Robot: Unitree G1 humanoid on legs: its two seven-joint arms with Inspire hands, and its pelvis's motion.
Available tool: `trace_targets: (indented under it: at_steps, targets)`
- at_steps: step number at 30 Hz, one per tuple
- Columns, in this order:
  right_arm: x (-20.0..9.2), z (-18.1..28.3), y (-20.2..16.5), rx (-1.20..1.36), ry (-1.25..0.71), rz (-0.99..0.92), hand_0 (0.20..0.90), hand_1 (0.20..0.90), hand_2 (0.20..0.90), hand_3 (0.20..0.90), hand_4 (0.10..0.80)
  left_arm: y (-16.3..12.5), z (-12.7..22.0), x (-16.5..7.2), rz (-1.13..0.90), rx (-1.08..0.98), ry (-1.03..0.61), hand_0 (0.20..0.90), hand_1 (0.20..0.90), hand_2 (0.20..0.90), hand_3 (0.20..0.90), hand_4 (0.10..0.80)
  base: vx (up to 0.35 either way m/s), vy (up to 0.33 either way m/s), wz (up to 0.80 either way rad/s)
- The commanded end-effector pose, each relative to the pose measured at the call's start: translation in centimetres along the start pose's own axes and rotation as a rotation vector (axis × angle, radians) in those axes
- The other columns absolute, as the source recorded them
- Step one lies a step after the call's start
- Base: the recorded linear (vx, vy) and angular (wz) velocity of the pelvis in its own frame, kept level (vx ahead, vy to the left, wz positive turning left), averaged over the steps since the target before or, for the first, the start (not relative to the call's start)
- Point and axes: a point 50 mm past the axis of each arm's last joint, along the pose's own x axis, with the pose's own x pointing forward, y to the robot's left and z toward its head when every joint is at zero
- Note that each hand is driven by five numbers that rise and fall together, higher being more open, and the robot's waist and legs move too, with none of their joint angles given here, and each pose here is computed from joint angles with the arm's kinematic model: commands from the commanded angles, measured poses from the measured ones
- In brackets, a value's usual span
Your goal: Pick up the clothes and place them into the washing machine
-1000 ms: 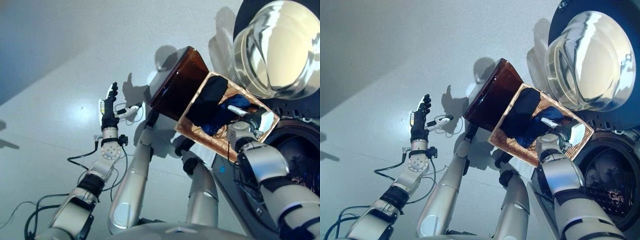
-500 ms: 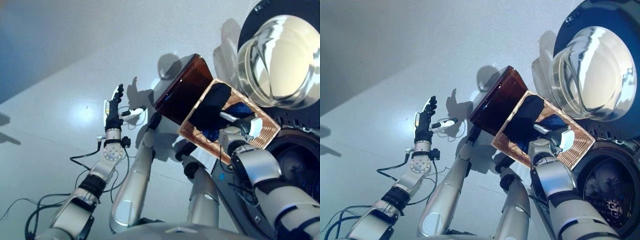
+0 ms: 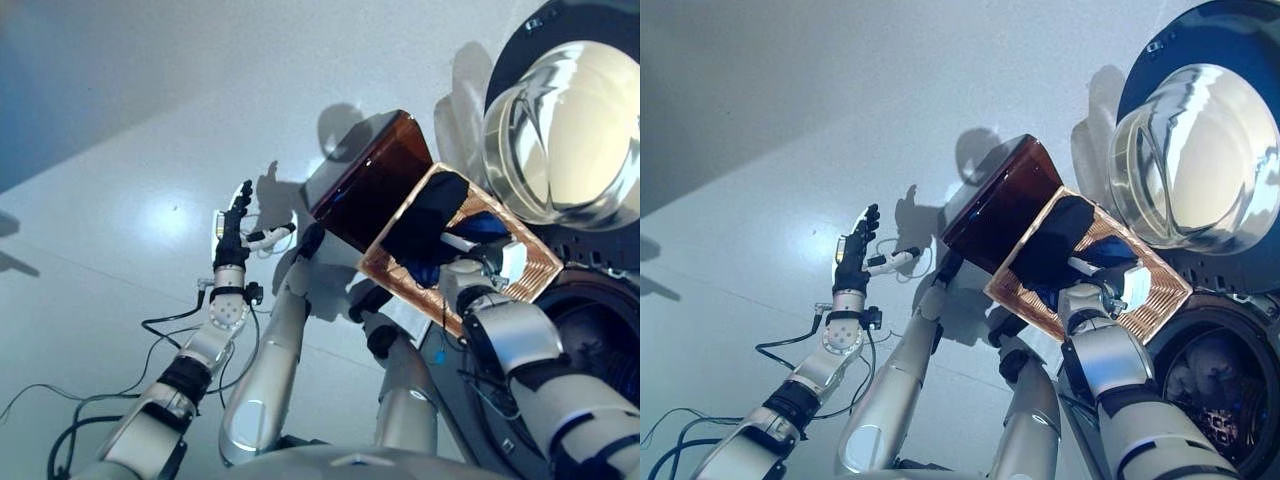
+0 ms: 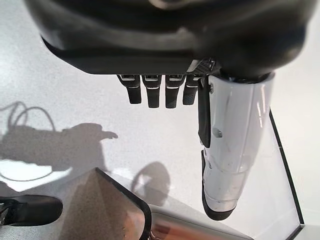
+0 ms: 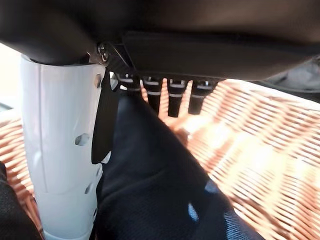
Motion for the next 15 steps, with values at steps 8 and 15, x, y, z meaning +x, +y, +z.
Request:
trace_targets:
  at_steps: [8, 15]
  targets:
    - [0.5, 3.2, -0.7, -0.030, -0.132, -0.022, 0.200, 0.200, 0.200, 0.200, 0.300, 0.4, 2.2, 0.0, 0.021, -0.021, -0.135, 0.900, 0.900, 0.900, 0.900, 0.800, 0.002, 0.009, 0.00]
    - [0.6, 1.6, -0.8, -0.054, -0.101, -0.026, 0.200, 0.200, 0.200, 0.200, 0.300, 0.7, 1.9, -0.3, 0.026, -0.006, -0.127, 0.900, 0.900, 0.900, 0.900, 0.800, -0.017, 0.023, -0.02]
